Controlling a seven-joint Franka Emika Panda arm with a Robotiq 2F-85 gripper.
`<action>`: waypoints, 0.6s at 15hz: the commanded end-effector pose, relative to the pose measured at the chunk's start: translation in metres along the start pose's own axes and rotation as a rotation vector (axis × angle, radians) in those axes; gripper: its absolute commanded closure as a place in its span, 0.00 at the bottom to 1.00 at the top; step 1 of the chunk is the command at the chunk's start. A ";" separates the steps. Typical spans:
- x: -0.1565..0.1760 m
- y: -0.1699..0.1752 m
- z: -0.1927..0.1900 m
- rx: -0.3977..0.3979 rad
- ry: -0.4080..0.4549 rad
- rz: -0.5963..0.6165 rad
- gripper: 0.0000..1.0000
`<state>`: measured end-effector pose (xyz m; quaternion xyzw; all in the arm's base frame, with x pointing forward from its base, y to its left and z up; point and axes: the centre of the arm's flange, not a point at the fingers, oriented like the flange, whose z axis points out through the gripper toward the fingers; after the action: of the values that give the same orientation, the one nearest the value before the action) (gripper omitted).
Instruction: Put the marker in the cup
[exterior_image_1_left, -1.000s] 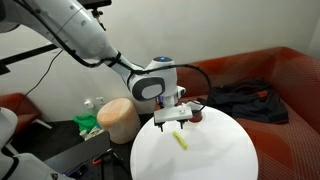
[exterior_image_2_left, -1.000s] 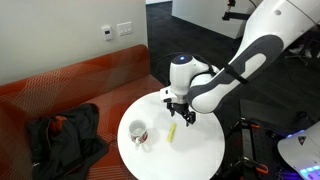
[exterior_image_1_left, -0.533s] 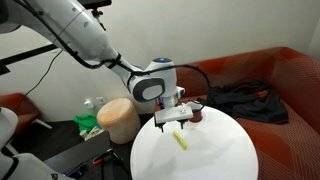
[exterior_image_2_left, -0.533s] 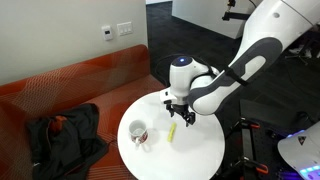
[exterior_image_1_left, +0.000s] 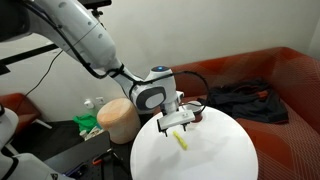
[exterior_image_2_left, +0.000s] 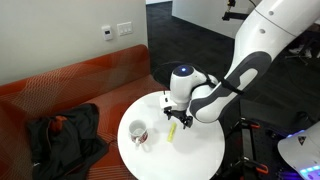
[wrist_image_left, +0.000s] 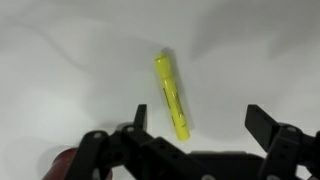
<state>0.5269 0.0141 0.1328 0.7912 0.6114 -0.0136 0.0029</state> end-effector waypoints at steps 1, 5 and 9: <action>-0.001 0.000 0.014 -0.019 0.018 -0.041 0.00; 0.000 0.004 0.031 -0.018 0.026 -0.065 0.00; 0.004 0.016 0.045 -0.030 0.037 -0.070 0.00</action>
<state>0.5271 0.0147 0.0986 0.7777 0.6286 -0.0081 -0.0013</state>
